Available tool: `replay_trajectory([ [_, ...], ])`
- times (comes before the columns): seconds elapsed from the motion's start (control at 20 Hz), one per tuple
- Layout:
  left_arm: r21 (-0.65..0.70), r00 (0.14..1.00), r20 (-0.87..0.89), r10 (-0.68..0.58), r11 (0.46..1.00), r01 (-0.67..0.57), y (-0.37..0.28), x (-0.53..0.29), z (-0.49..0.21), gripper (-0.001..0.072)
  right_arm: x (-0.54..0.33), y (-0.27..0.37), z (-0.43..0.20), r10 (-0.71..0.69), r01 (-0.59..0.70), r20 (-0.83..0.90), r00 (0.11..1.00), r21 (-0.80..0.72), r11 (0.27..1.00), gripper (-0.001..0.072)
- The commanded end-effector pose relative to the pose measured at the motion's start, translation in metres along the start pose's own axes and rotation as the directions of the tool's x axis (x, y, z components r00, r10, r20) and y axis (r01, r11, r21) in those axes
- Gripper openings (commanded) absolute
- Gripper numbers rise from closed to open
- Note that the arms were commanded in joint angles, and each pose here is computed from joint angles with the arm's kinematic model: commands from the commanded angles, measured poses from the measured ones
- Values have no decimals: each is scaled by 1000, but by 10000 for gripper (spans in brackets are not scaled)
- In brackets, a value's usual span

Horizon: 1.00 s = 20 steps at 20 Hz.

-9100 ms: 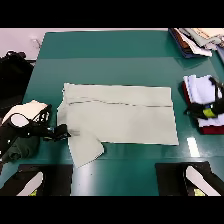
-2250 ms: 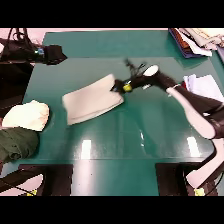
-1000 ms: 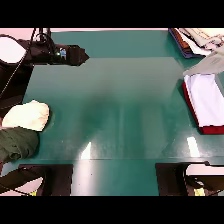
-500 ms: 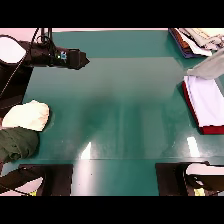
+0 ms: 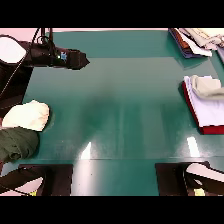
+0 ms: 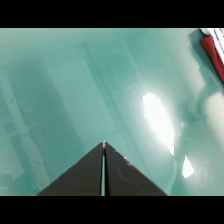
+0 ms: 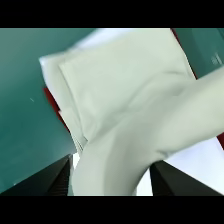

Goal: Fold the shirts.

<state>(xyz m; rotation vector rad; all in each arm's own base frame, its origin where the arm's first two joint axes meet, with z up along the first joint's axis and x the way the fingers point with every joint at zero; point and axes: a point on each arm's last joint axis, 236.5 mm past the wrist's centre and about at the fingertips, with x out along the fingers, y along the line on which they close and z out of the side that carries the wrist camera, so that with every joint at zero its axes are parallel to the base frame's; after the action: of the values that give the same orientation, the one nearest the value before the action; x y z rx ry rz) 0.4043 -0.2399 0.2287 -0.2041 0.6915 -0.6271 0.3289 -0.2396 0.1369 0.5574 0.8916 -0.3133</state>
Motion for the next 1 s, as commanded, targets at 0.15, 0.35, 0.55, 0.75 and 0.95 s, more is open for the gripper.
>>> replay_trajectory([
  [0.15, 4, 1000, -1, 0, 1000, 0, 0, 0, 0, 24, -41, -35, -31, -112, 109, 38, 993, 81, 991, 574],
  [0.35, 3, 1000, -5, 0, 1000, 0, 0, 0, -1, 24, -72, 1, -13, -110, 112, 181, 977, 0, 994, 573],
  [0.55, 3, 1000, -8, 0, 1000, 0, 0, 0, -2, 24, -87, 71, -7, 3, 28, 268, 963, -113, 993, 572],
  [0.75, 2, 1000, -7, 0, 1000, 0, 0, 0, -2, 24, -83, 179, -43, 247, -185, 162, 955, -324, 928, 570],
  [0.95, 2, 1000, -7, 0, 1000, 0, 0, 0, -2, 24, -83, 268, -104, 408, -358, -20, 913, -518, 777, 567],
])
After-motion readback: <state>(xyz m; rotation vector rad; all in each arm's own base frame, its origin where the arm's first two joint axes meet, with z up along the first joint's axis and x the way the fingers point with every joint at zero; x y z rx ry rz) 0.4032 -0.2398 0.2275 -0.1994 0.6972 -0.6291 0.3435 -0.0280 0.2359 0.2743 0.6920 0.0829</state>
